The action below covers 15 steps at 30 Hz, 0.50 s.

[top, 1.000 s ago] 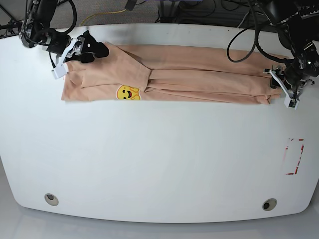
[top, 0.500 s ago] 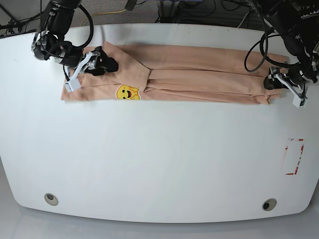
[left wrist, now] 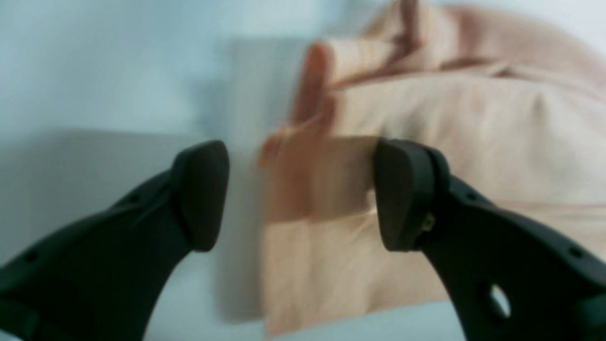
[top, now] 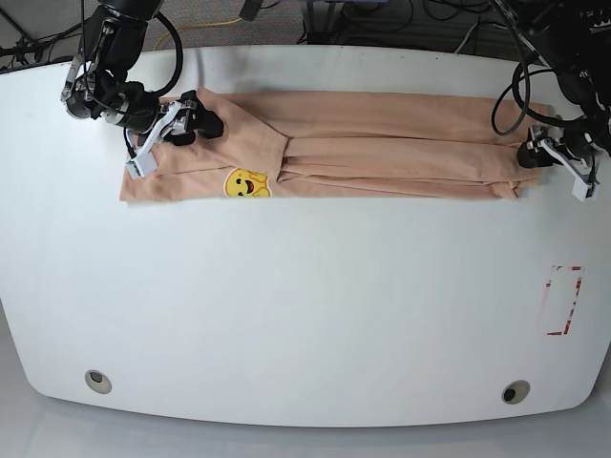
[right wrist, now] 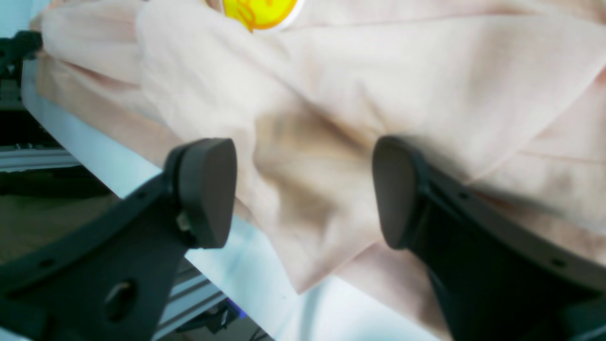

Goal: Fold the T-shirt properly
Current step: 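Press the folded shirt ends with both grippers and release, then grasp the shirt end with the left gripper and fold it toward the right gripper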

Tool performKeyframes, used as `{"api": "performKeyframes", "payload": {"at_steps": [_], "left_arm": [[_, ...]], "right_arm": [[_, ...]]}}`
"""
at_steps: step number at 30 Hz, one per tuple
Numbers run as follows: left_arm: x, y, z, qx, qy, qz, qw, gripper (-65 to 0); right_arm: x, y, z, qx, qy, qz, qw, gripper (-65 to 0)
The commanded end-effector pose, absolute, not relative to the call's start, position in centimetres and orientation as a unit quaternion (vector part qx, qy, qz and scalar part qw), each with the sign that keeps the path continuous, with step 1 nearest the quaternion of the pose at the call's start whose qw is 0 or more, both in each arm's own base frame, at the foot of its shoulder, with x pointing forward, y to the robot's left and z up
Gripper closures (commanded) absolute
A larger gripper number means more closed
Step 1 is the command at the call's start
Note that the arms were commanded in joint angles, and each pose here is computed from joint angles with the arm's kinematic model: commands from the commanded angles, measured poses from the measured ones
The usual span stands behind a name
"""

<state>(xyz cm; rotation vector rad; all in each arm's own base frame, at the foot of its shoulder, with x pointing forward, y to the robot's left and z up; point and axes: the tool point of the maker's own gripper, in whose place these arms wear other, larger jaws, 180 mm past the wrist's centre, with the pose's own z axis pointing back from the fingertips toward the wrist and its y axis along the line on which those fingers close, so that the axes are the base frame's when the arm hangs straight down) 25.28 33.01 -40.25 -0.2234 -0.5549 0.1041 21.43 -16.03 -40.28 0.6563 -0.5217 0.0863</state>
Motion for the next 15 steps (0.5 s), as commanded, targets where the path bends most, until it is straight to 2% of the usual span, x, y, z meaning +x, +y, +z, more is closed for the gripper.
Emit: {"api": "performKeyframes", "payload": {"at_steps": [1,5,6,8,10,11,12,15], "left_arm": [[25.2,32.8,-40.8,-0.113,-0.256,0.043,0.959,-44.7],[24.2,31.7,-41.9,-0.119,-0.234,0.027,0.965,-42.8],[23.9,31.7,-42.0,-0.119,-0.232,0.026,0.965,-39.2],[23.8,31.1,-42.0,-0.128,-0.235,0.024,0.963,-27.5],[24.0,30.0,-42.3,-0.153,-0.242,0.031,0.958,-9.6],[24.1,29.7,-42.2,-0.159,-0.245,0.032,0.956,-4.9],[24.1,29.3,-42.3,-0.166,-0.247,0.034,0.954,-2.2],[24.1,28.8,-41.8,-0.179,-0.249,0.032,0.951,-1.9]], "right_arm": [[21.4,-16.7,-40.3,0.304,-0.247,0.050,0.919,-42.3],[21.4,-16.6,-40.3,0.305,-0.247,0.050,0.918,-42.3],[21.3,-16.6,-40.4,0.305,-0.246,0.049,0.919,-42.3],[21.2,-16.6,-40.4,0.305,-0.246,0.049,0.919,-42.3],[21.2,-16.7,-40.4,0.304,-0.245,0.048,0.919,-42.3],[21.3,-16.7,-40.4,0.304,-0.246,0.049,0.919,-42.3],[21.3,-16.7,-40.4,0.304,-0.246,0.049,0.919,-42.3],[21.3,-16.6,-40.4,0.304,-0.246,0.049,0.919,-42.3]]}}
